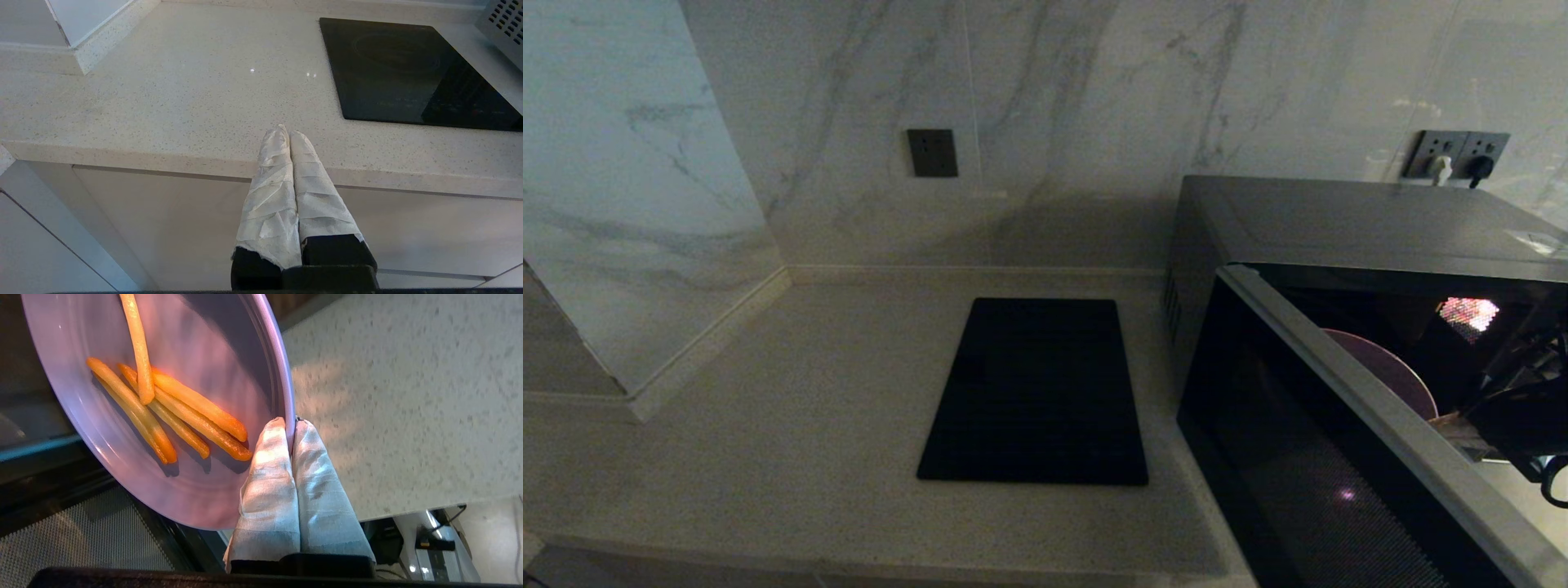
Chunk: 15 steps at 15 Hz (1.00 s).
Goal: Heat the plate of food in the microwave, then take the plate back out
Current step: Put the plate in the microwave oven
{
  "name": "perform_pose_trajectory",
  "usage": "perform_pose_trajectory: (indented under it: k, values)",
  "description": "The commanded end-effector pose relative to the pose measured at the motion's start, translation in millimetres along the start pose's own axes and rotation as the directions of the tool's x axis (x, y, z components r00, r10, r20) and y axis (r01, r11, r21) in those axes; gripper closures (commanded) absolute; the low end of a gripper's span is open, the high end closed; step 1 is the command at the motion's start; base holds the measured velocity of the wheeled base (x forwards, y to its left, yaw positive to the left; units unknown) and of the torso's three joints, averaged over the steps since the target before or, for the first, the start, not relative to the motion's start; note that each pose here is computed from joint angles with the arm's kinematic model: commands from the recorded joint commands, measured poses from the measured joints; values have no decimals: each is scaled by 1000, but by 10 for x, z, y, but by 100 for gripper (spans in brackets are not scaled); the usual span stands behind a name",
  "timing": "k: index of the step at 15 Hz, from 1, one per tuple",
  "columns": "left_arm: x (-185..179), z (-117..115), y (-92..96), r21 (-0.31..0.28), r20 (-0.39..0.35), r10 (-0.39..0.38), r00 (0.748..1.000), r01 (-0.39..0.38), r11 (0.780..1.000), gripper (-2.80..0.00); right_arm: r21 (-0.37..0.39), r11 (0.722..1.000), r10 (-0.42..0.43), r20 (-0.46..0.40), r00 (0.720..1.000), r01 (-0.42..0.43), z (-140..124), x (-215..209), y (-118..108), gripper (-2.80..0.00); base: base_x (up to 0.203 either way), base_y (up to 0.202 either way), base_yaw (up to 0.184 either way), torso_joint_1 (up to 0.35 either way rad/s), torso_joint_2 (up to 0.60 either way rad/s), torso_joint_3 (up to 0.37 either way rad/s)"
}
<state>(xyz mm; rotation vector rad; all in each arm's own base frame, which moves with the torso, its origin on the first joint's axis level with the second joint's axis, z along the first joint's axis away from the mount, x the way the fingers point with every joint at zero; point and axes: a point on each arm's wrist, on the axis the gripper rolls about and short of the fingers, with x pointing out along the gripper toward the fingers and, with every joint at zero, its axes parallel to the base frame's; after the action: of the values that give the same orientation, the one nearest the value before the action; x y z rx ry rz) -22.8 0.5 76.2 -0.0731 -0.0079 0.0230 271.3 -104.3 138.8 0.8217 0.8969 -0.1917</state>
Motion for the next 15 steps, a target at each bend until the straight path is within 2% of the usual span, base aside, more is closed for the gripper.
perform_pose_trajectory:
  k: [1, 6, 9, 15]
  values:
    - [0, 1, 0, -1, 1, 1, 1000, -1, 1000, 0, 16, 1000, 2, -1, 1000, -2, 68, 60, 4, 0, 0, 0, 0, 0, 0, 0]
    - [0, 1, 0, -1, 0, 1, 1000, -1, 1000, 0, 65, 998, 20, 14, 1000, -21, 200, 135, 96, 0, 0, 0, 0, 0, 0, 0]
    - [0, 1, 0, -1, 1, 1, 1000, -1, 1000, 0, 64, 998, 29, 15, 999, -30, 228, 167, 148, 0, 0, 0, 0, 0, 0, 0]
    - [0, 1, 0, -1, 0, 1, 1000, -1, 1000, 0, 84, 996, 18, 2, 1000, -18, 309, 310, 125, 0, 0, 0, 0, 0, 0, 0]
